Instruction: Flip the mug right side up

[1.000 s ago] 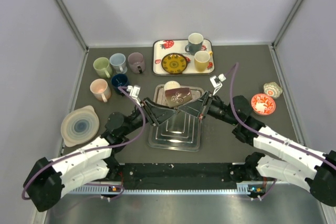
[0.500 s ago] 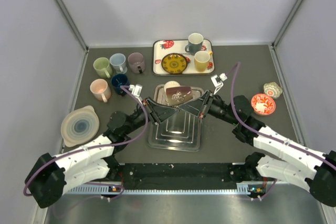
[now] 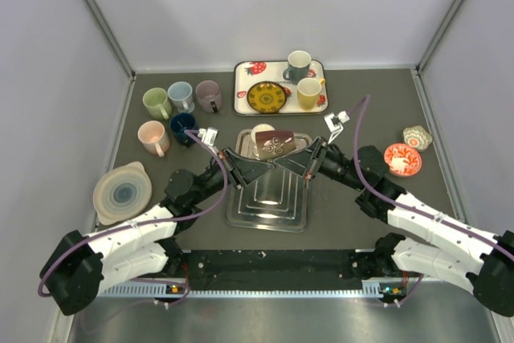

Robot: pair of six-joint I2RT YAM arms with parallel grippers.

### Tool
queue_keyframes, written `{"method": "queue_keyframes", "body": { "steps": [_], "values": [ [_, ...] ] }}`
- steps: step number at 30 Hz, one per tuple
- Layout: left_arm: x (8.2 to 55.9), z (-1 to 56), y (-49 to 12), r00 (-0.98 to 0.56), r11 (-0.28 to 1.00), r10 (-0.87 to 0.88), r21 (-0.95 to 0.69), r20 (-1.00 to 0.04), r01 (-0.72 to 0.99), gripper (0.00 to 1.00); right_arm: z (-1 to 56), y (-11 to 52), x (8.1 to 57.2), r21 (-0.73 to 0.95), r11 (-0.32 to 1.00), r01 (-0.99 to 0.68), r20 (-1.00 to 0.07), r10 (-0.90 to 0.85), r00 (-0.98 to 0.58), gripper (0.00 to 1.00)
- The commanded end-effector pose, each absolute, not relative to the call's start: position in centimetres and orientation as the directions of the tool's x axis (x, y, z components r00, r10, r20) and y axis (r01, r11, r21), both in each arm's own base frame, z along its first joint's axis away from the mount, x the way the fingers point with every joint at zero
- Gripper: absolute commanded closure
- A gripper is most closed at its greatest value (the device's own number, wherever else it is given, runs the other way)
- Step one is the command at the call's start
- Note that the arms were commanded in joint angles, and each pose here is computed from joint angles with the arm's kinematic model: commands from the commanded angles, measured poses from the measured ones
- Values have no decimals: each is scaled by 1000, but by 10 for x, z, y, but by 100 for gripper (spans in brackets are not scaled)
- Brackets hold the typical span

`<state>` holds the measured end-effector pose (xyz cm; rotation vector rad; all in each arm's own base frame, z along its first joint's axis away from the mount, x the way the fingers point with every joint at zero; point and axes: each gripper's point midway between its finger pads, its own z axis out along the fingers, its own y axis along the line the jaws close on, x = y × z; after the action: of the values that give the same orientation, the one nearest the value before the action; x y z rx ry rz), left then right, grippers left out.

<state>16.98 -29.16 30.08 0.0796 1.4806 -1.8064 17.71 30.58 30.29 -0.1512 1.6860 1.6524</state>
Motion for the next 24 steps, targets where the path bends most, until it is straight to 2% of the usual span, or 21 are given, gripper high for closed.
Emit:
{"method": "queue_keyframes", "body": {
  "steps": [1, 6, 7, 10, 13, 20, 24],
  "values": [
    [171, 336, -288, -631, -53, -577, -747, -519, 663, 100, 315, 306, 167, 783, 115, -611, -601, 397, -694, 100],
    [177, 325, -289, -622, 42, -550, -762, -558, 646, 100, 309, 300, 169, 767, 182, -616, -631, 385, -673, 98],
    [178, 321, -288, -611, 72, -542, -756, -577, 650, 100, 311, 300, 169, 762, 186, -621, -638, 383, -668, 89],
    [180, 315, -286, -600, 109, -538, -754, -593, 648, 100, 311, 298, 169, 749, 206, -630, -656, 371, -658, 73],
    [181, 308, -284, -596, 130, -537, -757, -597, 641, 100, 312, 297, 168, 741, 217, -635, -665, 365, -651, 67],
    [183, 305, -278, -575, 166, -549, -754, -606, 636, 100, 314, 295, 167, 728, 237, -643, -681, 349, -643, 62],
    [191, 293, -264, -508, 331, -510, -703, -694, 629, 100, 311, 288, 166, 704, 292, -648, -710, 317, -629, 60]
  ]
}}
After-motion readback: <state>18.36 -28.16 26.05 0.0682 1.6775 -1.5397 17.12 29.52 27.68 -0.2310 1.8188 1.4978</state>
